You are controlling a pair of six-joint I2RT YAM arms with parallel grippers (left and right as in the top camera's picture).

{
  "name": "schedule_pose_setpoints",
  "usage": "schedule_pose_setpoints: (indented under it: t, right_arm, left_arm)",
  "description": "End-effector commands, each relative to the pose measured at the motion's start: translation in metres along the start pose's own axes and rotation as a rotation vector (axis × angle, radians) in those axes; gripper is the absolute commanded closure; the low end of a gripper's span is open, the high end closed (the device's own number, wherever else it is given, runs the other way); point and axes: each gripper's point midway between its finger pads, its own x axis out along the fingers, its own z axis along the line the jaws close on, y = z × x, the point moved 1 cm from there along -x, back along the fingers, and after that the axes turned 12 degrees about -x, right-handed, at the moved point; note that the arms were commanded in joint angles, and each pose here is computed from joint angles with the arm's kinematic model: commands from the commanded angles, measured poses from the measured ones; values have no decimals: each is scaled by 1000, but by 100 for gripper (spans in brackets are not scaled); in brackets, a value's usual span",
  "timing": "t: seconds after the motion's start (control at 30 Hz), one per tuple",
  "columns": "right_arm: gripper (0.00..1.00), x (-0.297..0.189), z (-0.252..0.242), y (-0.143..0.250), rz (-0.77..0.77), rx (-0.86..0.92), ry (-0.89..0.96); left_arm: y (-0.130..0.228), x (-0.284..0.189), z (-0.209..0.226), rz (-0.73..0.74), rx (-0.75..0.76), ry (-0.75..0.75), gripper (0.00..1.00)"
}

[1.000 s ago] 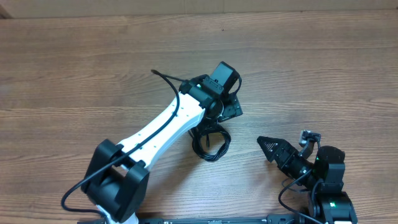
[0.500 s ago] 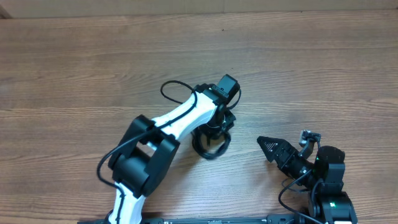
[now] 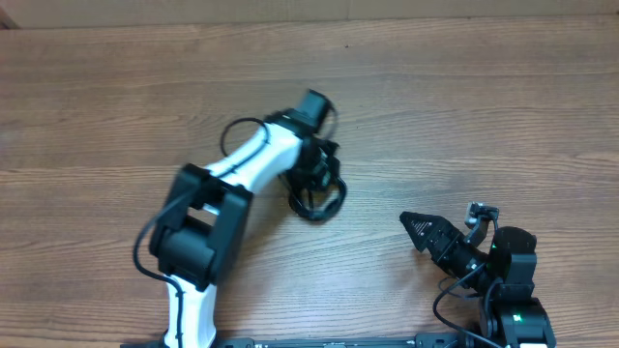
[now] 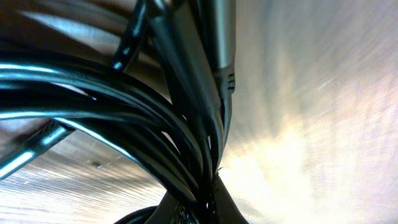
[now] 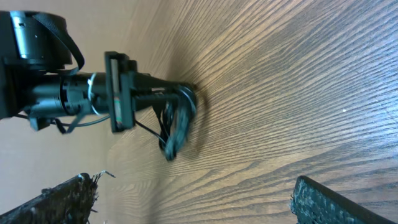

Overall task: Untangle cables
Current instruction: 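Lift the held cable coil with the left gripper and shake it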

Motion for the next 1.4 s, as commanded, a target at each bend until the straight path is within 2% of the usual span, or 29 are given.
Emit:
schedule_pose_setpoints:
  t: [0.0, 0.1, 0.13, 0.2, 0.23, 0.3, 0.37, 0.53, 0.67, 0.77, 0.9, 1.0, 1.1, 1.17, 1.27, 1.37]
  right_arm:
    - [0, -3, 7, -9, -27, -25, -5]
    - [0, -3, 7, -9, -27, -24, -5]
    - [0, -3, 7, -9, -27, -24, -5]
    - [0, -3, 7, -9, -27, -24, -5]
    - [0, -3, 7, -9, -27, -24, -5]
    - [0, -3, 7, -9, -27, -25, -5]
    - [0, -3, 7, -9, -27, -25, -5]
    - [0, -3, 7, -9, -27, -24, -5]
    - [0, -3, 7, -9, -27, -24, -5]
    - [0, -3, 7, -9, -27, -24, -5]
    - [0, -3, 7, -9, -27, -25, -5]
    - [0, -3, 7, -9, -27, -24, -5]
    - [0, -3, 7, -9, -27, -24, -5]
    - [1, -3, 7, -9, -27, -25, -5]
    - [0, -3, 7, -9, -27, -24, -5]
    - [0, -3, 7, -9, -27, -24, -5]
  left_arm:
    - [-18, -9, -10, 136, -120, -8, 95]
    - [-29, -21, -30, 182, -16, 75, 74]
    - [-32, -25, -39, 194, 59, 117, 66]
    - [-33, -33, -55, 213, 215, 200, 44]
    - [-32, -36, -62, 221, 297, 239, 38]
    - [-26, -41, -70, 248, 399, 289, 30]
    - [-17, -46, -78, 278, 497, 340, 26]
    - [18, -74, -108, 279, 1045, 616, 1]
    - [32, -90, -104, 213, 1448, 728, 0]
    - [24, -96, -101, 61, 1633, 697, 0]
    - [-11, -116, -100, -319, 1769, 453, 0]
    - [-22, -143, -98, -600, 1946, 259, 0]
    - [-27, -154, -98, -782, 2143, 77, 0]
    - [-29, -149, -96, -809, 2236, -7, 0]
    - [-36, -132, -88, -744, 2320, -80, 0]
    - [-49, -114, -80, -682, 2395, -177, 8]
